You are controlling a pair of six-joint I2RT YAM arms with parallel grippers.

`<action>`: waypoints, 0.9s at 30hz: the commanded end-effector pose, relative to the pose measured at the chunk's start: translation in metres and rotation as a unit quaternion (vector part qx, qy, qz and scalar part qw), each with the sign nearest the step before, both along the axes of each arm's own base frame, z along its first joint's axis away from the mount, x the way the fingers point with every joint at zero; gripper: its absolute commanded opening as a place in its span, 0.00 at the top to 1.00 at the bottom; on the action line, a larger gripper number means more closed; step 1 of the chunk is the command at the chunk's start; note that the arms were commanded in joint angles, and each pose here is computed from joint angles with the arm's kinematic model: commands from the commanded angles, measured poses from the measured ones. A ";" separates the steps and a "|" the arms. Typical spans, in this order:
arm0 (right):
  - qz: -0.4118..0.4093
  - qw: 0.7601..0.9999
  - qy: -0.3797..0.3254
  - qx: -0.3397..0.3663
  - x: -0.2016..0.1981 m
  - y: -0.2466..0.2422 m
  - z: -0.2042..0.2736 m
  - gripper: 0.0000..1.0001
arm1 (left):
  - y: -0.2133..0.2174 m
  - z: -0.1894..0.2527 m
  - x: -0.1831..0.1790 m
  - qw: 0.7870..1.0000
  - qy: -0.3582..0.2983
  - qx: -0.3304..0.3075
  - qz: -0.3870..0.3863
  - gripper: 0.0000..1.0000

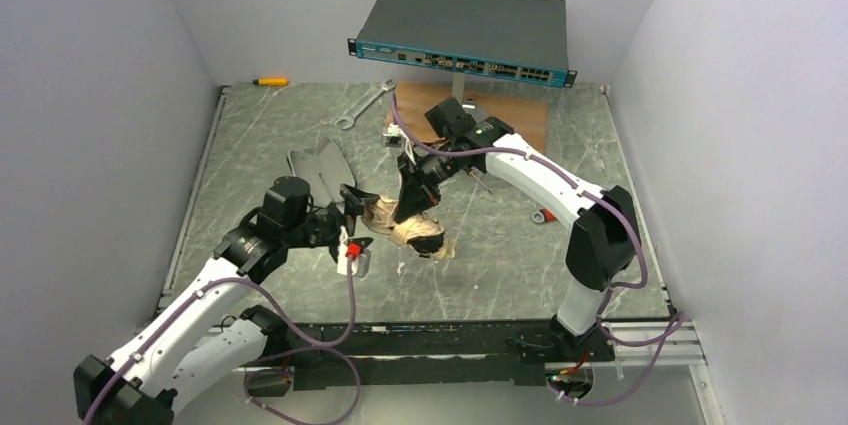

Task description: Open the umbrella

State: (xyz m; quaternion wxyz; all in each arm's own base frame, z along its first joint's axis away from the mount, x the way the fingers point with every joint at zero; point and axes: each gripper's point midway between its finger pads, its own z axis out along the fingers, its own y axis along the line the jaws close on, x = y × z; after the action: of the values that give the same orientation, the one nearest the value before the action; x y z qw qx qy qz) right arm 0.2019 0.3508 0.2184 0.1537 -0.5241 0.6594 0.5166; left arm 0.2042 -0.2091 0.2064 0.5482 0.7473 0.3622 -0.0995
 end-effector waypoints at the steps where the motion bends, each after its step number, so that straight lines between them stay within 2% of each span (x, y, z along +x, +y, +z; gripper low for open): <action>1: 0.043 0.997 0.001 0.058 -0.012 0.012 0.030 1.00 | -0.015 0.034 0.020 0.996 -0.088 0.010 0.016 0.05; 8: 0.049 0.996 0.032 0.060 -0.014 0.017 0.026 1.00 | -0.030 0.030 0.019 0.992 -0.125 0.019 0.008 0.30; 10: 0.051 0.997 0.027 0.061 -0.014 0.018 0.027 1.00 | -0.033 0.026 0.013 0.993 -0.119 0.026 -0.004 0.44; 12: 0.048 0.997 0.019 0.059 -0.011 0.019 0.028 1.00 | -0.034 0.024 0.007 0.993 -0.113 0.025 -0.011 0.52; 13: 0.045 0.997 0.016 0.057 -0.010 0.019 0.028 1.00 | -0.034 0.022 0.003 0.993 -0.111 0.026 -0.016 0.62; 14: 0.042 0.998 0.012 0.054 -0.008 0.020 0.028 1.00 | -0.033 0.022 0.000 0.994 -0.109 0.025 -0.020 0.81; 15: 0.036 0.998 0.008 0.051 -0.006 0.020 0.028 0.95 | -0.033 0.022 -0.002 0.994 -0.103 0.021 -0.018 0.96; 16: 0.031 0.998 0.003 0.048 -0.004 0.020 0.028 0.85 | -0.032 0.023 -0.003 0.995 -0.093 0.016 -0.012 1.00; 17: 0.025 0.999 -0.004 0.044 -0.002 0.018 0.029 0.74 | -0.030 0.022 -0.005 0.997 -0.082 0.015 -0.008 1.00; 19: 0.005 0.999 -0.018 0.033 0.004 0.012 0.031 0.41 | -0.026 0.024 -0.005 0.999 -0.052 0.004 0.015 1.00; 20: -0.012 0.999 -0.026 0.027 0.010 0.008 0.033 0.31 | -0.025 0.024 -0.005 0.999 -0.034 -0.002 0.028 1.00; 21: -0.031 0.999 -0.036 0.019 0.016 0.002 0.035 0.24 | -0.023 0.024 -0.005 0.999 -0.013 -0.007 0.037 1.00; 24: -0.099 0.992 -0.080 0.015 0.036 -0.022 0.053 0.14 | -0.017 0.024 -0.003 0.993 0.066 -0.047 0.084 1.00; 25: -0.121 0.988 -0.096 0.013 0.039 -0.031 0.055 0.02 | -0.013 0.026 0.000 0.989 0.089 -0.062 0.102 1.00; 27: -0.139 0.981 -0.137 0.019 0.032 -0.047 0.061 0.00 | -0.007 0.025 0.007 0.976 0.143 -0.090 0.137 1.00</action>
State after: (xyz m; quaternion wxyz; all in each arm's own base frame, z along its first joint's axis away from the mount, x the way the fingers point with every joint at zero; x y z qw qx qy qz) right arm 0.2256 0.3342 0.2345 0.1957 -0.4902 0.7001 0.4810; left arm 0.2028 -0.2152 0.1952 0.5171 0.7168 0.4590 -0.0908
